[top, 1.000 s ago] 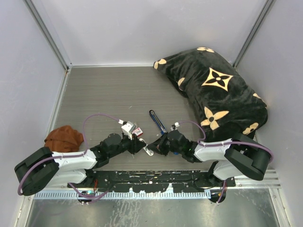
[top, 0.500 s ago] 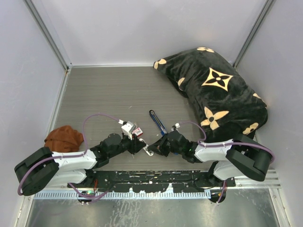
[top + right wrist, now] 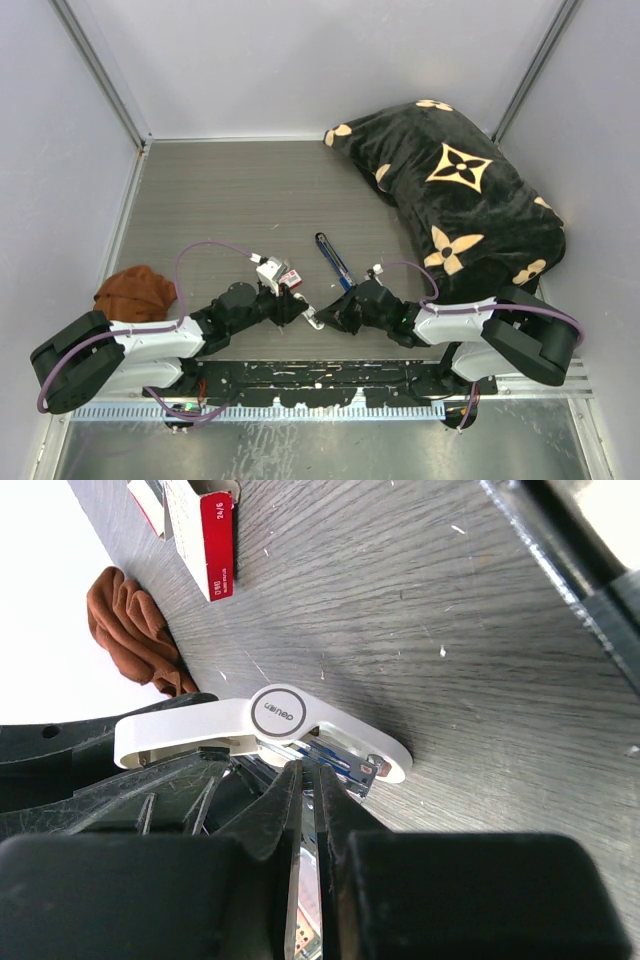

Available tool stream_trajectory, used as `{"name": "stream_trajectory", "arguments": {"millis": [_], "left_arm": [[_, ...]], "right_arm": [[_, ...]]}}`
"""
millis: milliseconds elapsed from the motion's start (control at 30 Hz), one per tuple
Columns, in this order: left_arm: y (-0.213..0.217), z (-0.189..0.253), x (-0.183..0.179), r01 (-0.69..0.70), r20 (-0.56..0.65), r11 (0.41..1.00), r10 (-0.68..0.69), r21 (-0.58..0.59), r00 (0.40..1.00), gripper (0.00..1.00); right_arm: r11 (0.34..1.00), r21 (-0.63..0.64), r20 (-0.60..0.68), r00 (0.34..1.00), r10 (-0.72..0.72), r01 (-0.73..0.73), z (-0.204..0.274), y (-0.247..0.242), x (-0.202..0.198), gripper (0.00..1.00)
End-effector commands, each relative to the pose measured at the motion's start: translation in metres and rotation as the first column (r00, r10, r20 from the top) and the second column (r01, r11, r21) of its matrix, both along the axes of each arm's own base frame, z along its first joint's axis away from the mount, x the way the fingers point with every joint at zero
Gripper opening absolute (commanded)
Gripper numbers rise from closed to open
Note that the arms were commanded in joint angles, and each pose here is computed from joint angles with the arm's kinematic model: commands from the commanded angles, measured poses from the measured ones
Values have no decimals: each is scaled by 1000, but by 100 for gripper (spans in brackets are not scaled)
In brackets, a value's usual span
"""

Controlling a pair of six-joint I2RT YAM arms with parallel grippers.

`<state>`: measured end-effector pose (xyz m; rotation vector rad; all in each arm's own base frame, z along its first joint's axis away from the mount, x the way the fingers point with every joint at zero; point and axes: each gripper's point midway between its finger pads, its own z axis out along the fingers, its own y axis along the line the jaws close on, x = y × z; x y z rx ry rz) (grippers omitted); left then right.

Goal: Load the staples into the stapler
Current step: Install the staple into the stapler.

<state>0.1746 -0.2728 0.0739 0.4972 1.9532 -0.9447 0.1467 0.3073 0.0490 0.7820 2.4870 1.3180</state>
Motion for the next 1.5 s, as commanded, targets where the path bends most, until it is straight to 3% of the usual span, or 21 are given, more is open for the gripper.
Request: {"name": "stream_trajectory", "arguments": {"millis": [0,700,1133,1467], "left_arm": [[-6,22,7,-10,65,998,15,-66,998,0],[-7,19,6,-3,58,998,7,-65,998,0],[7,7,12,-75,41,997,76,-15,996,0],[3,5,9,-54,31,998,55,-18,998,0]], "right_arm": [[1000,9,12,999,-29,29,4,-1,3,8],[999,-3,-8,999,-32,32,-7,1,3,10],[999,-17,33,999,-35,36,8,-5,5,31],[999,-40,92,996,-16,20,15,-7,8,36]]}}
